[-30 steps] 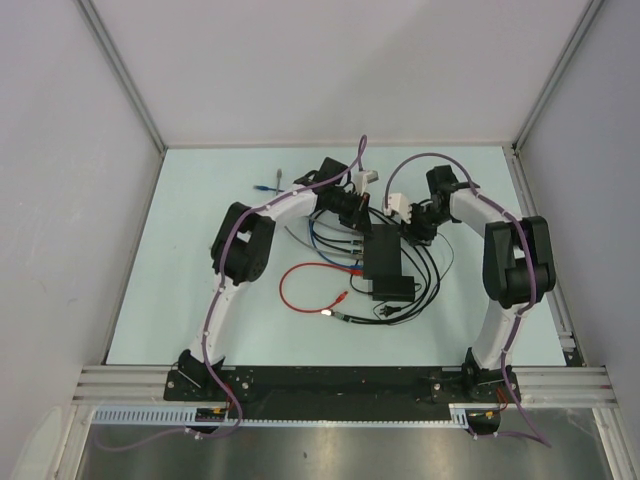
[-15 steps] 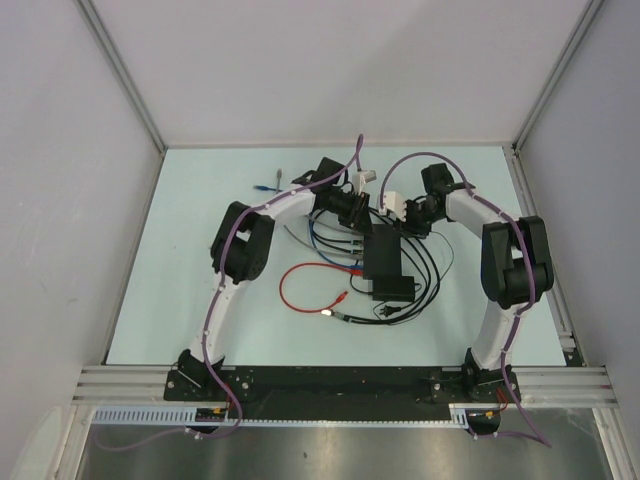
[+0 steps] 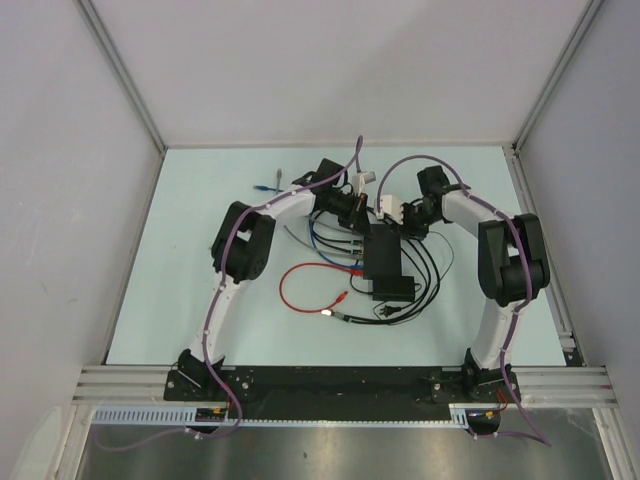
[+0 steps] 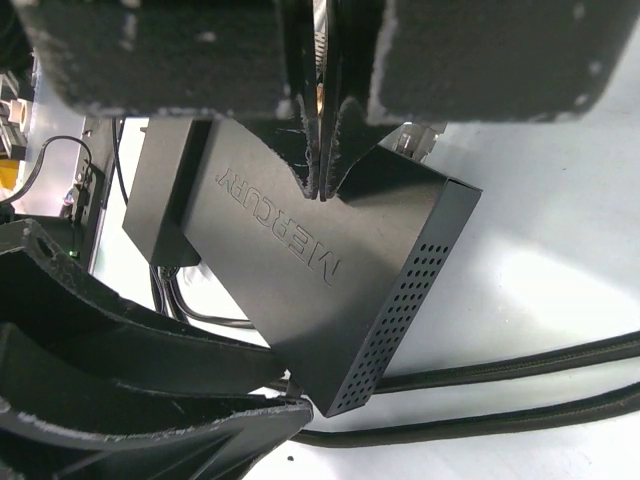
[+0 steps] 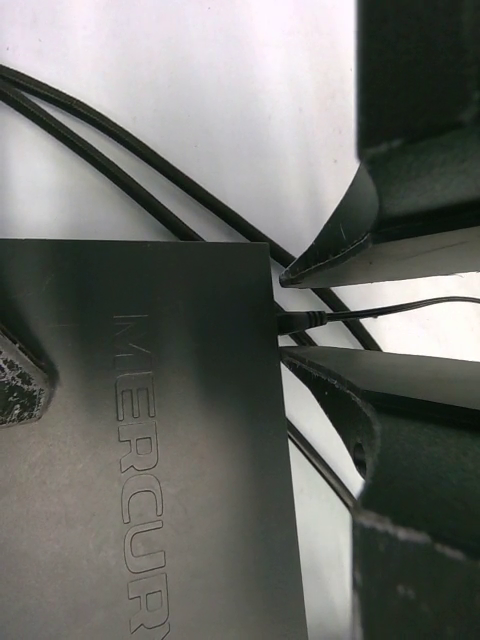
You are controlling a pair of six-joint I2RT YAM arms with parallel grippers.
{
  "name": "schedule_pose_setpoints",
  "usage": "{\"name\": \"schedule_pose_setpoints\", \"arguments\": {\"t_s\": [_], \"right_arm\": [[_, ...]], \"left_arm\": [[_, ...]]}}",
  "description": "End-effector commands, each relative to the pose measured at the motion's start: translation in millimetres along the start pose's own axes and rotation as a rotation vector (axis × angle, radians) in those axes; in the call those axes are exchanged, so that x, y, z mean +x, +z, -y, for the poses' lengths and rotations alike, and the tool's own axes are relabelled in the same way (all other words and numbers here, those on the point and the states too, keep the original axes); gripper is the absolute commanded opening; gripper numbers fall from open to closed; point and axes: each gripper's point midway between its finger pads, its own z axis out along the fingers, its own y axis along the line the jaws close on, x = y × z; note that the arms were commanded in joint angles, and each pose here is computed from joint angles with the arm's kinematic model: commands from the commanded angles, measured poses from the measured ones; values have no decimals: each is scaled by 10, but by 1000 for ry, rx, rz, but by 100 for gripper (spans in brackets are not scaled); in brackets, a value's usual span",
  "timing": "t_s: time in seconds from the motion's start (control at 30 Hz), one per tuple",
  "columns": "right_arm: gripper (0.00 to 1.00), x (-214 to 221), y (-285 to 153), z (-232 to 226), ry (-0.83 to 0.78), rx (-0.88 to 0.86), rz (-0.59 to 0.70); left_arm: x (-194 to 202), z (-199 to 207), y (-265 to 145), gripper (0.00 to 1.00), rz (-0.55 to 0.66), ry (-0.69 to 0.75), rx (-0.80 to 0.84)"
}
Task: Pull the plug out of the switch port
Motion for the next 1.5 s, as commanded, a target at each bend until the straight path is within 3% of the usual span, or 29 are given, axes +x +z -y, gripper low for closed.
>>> {"name": "schedule_pose_setpoints", "arguments": {"t_s": [0.0,0.27,0.4,0.57,0.9,1.23,1.47], "right_arm": [[34,-1,76,-16,-16,-11,3],[28,-7,131,8,-31,-4,-4],[12,2,143,0,-28,-5,-12],[1,119,171,-56,-25,-19,-54],[0,135,194,25,-74,-2,-65],[0,267,224,-507,50,-195,-124],[0,357,287,54,37,39,-183]], "left_arm": [[114,-206,51,0,-21,-32,-48],[-29,-241,8,0,8,-16,-65],[-56,-260,9,0,14,-13,-63],[-60,-231,25,0,11,-7,-41],[-39,-228,36,0,4,-5,-43],[5,-218,59,0,-7,0,-44],[17,-222,72,0,-10,-4,-43]]}}
